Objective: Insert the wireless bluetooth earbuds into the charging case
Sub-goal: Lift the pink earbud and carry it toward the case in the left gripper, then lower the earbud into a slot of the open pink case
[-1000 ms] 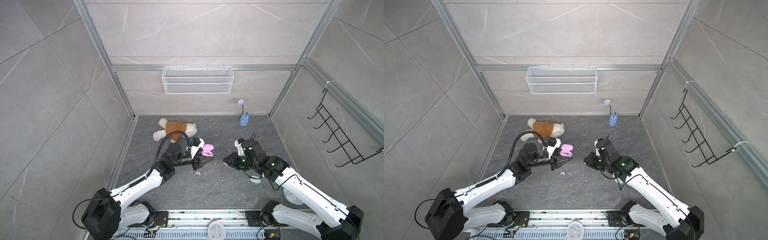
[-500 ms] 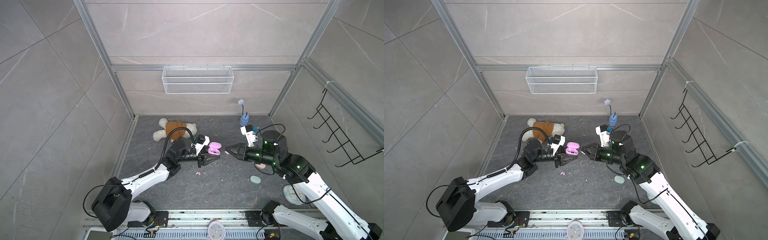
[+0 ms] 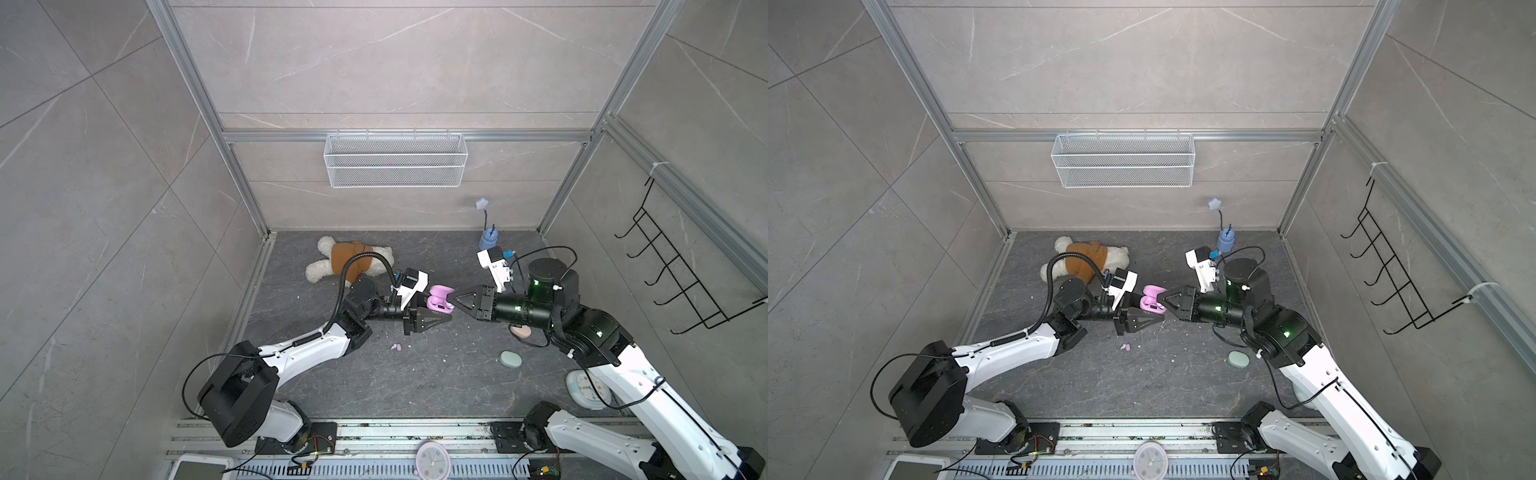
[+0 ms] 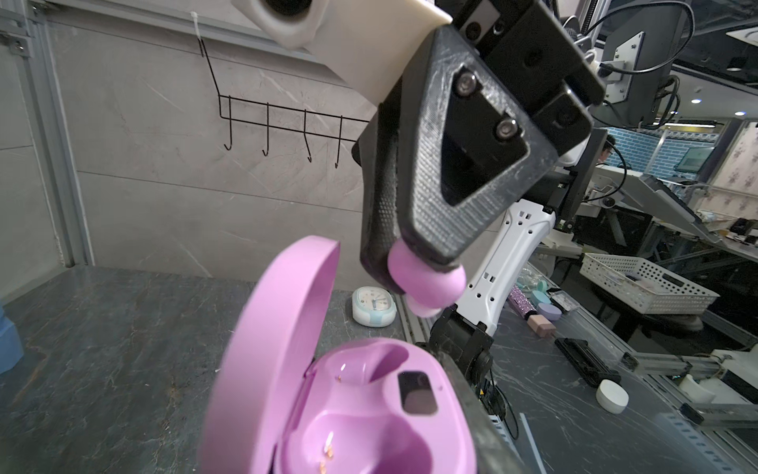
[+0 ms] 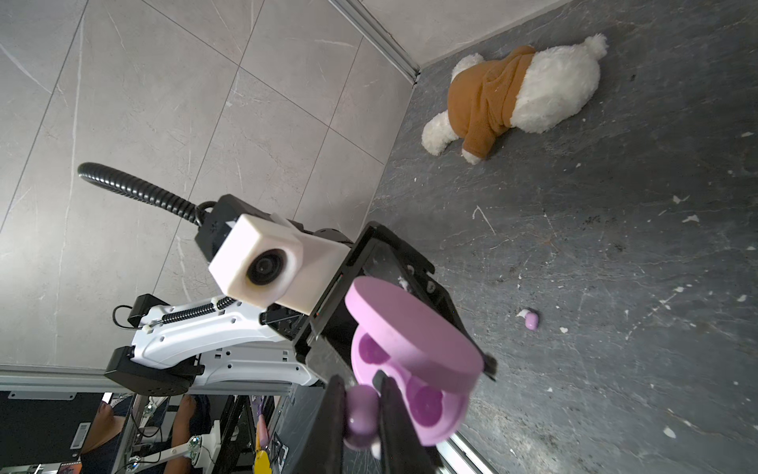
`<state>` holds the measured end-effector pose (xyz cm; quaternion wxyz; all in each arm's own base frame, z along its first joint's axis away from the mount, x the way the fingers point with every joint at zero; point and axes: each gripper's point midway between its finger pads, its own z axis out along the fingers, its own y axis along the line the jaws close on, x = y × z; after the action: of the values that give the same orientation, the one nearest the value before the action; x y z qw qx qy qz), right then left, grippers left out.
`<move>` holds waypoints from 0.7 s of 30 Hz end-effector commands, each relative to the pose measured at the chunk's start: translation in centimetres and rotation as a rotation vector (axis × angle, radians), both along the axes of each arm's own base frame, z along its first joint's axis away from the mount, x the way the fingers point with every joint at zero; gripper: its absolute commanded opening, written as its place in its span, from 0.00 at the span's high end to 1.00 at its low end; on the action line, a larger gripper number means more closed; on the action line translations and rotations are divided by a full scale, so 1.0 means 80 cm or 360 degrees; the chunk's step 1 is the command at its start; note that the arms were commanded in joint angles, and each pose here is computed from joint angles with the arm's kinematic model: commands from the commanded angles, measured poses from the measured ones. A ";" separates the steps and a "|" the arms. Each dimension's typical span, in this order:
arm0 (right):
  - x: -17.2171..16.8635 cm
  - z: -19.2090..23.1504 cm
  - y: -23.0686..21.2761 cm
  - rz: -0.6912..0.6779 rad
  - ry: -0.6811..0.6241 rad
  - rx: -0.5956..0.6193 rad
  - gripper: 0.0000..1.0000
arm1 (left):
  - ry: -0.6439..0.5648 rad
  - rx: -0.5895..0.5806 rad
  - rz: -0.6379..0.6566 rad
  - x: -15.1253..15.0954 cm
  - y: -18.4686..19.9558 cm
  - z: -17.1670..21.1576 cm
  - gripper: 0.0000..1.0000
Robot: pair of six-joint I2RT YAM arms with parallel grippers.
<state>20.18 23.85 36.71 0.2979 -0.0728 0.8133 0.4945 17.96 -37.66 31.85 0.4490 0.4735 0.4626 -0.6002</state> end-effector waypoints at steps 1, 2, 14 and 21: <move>0.000 0.018 0.000 0.0009 -0.0067 0.0041 0.85 | -0.0137 -0.0161 -0.0053 -0.013 0.002 0.044 0.70; 0.000 0.017 0.000 0.0008 -0.0067 0.0043 0.85 | -0.0139 -0.0164 -0.0056 -0.015 0.002 0.045 0.71; -0.002 0.004 -0.004 -0.0004 -0.0050 0.0010 0.85 | -0.0148 -0.0183 -0.0059 -0.024 0.004 0.053 0.71; -0.005 -0.001 -0.006 -0.0002 -0.0040 0.0003 0.85 | -0.0164 -0.0203 -0.0050 -0.026 0.007 0.061 0.71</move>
<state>19.87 23.61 36.56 0.2991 -0.0728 0.8127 0.4947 16.93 -37.92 32.57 0.4487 0.4761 0.4485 -0.6090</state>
